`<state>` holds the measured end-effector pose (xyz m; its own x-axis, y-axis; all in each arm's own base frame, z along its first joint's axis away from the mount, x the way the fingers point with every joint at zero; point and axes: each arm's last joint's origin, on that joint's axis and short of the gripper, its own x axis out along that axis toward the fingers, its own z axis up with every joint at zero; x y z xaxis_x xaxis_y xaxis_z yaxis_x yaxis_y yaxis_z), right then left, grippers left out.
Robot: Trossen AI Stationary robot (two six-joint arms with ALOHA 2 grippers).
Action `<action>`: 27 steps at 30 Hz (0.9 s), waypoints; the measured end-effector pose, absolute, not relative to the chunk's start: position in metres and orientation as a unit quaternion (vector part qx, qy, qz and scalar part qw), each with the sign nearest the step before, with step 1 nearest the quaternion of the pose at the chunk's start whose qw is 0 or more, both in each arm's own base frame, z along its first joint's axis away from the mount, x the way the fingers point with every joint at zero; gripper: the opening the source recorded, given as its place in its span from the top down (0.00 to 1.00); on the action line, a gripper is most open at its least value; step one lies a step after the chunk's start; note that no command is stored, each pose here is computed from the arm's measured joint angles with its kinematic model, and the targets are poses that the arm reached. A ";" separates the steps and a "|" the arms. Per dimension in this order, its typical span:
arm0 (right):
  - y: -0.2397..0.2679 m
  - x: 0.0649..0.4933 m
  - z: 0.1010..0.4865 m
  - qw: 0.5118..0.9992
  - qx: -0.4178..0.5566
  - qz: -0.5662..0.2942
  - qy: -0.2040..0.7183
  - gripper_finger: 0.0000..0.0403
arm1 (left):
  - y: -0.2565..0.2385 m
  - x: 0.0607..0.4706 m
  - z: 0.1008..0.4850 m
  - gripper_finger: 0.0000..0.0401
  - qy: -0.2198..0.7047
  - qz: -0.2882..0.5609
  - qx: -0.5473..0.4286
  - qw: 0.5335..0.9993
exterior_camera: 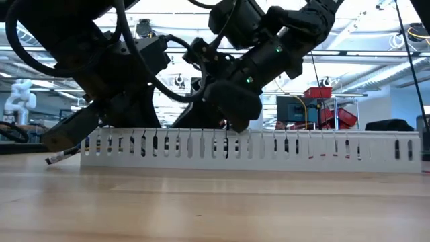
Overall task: Ziptie cables
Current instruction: Put the zip-tied cables into the white cable duct
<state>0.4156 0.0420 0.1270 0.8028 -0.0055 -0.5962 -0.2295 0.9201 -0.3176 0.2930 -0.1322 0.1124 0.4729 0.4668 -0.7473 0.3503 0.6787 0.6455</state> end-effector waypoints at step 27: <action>0.045 0.406 0.127 0.912 -0.196 0.055 0.355 1.00 | -0.137 0.311 0.136 0.97 0.450 0.171 0.410 0.775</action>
